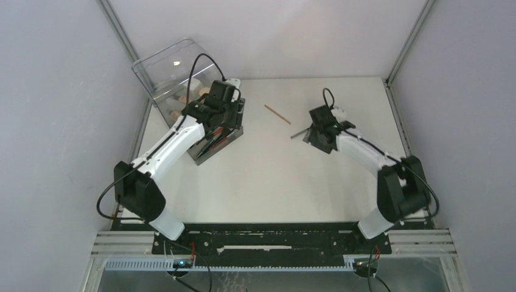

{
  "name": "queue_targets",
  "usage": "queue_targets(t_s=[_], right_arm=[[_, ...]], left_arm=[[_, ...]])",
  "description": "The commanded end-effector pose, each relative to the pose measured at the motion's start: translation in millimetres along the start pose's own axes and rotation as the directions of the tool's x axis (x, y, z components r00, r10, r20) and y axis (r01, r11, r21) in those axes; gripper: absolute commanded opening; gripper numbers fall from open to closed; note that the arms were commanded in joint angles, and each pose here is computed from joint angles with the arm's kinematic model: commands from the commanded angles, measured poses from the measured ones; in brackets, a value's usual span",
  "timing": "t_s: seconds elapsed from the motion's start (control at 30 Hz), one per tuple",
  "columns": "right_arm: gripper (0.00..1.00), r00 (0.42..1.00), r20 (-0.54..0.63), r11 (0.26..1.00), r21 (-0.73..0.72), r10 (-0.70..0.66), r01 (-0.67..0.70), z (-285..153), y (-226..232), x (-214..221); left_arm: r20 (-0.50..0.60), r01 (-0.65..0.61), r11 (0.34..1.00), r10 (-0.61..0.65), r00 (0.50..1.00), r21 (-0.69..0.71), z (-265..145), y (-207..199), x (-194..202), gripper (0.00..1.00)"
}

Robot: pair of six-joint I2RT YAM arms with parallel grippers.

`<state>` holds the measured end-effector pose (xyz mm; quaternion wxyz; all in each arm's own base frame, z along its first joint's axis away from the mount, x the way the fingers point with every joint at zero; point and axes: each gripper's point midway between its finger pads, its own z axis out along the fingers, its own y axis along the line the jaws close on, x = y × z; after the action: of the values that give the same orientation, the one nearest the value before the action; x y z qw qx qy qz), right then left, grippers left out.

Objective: Organize the makeup
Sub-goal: Pick up the makeup from the center of the board.

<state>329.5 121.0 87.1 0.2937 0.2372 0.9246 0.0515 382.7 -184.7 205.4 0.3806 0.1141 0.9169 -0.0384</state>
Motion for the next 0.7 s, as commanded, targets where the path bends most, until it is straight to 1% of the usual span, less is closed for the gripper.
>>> queue_targets(t_s=[0.0,0.1,0.17,0.33,0.5,0.67], right_arm=[[0.66,0.999,-0.037,0.984,0.174,0.034,-0.027,17.5,-0.5,-13.1],[0.67,0.996,-0.058,0.989,0.139,0.062,-0.053,30.8,22.4,-24.7],[0.68,0.994,-0.079,0.990,0.122,0.080,-0.070,40.5,30.8,-25.0],[0.68,0.987,-0.096,0.979,0.172,0.129,-0.111,63.7,34.9,-32.3],[0.68,0.982,-0.109,0.976,0.173,0.152,-0.132,80.6,47.0,-37.8],[0.67,0.971,-0.114,0.965,0.186,0.210,-0.187,95.6,55.5,-42.3]], left_arm=[[0.072,0.062,0.998,-0.063,0.995,0.016,-24.1,3.3,-3.6,0.62],[0.059,0.072,0.997,-0.072,0.996,0.003,-25.4,9.2,9.0,0.64],[0.051,0.076,0.997,-0.076,0.996,-0.001,-25.5,11.4,15.8,0.65],[0.039,0.087,0.996,-0.088,0.995,0.011,-24.7,10.2,23.9,0.67],[0.033,0.089,0.996,-0.090,0.995,0.020,-24.9,8.8,26.8,0.67],[0.034,0.098,0.994,-0.100,0.994,0.045,-23.8,3.7,26.6,0.67]])
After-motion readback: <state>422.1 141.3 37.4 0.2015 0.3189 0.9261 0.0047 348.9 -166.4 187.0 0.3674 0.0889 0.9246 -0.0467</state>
